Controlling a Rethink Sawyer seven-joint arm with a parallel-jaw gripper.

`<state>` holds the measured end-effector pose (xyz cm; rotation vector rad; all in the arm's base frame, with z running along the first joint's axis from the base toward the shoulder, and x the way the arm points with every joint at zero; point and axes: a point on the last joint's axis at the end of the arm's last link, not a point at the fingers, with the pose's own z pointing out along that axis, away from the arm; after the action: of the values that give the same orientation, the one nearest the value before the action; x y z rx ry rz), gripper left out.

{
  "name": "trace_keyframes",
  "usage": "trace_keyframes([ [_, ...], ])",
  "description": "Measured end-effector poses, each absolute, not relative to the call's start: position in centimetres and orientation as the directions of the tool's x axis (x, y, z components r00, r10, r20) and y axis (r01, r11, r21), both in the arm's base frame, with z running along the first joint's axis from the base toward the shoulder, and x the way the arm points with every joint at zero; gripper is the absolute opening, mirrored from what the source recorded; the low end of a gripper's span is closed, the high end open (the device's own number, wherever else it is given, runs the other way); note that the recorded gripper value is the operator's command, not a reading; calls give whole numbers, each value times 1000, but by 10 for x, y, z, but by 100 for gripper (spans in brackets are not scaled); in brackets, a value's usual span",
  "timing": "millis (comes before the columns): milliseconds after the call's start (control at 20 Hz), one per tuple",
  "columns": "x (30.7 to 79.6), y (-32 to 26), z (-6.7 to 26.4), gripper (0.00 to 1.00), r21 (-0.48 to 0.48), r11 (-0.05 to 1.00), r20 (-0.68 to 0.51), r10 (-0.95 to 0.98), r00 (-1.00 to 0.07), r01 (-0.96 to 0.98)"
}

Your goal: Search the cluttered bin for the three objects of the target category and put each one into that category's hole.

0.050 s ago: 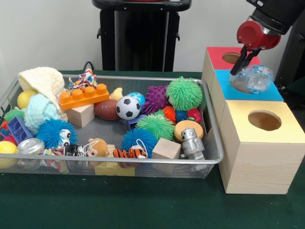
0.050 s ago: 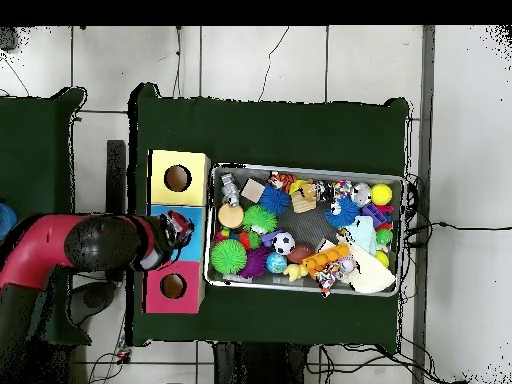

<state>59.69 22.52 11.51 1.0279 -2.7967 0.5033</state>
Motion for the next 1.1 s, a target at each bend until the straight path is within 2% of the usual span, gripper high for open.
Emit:
trace_keyframes([
  [350,601,225,131,0,-231,737,220,-597,-772,-636],
  [1100,610,228,157,0,-225,748,170,-600,-781,-624],
])
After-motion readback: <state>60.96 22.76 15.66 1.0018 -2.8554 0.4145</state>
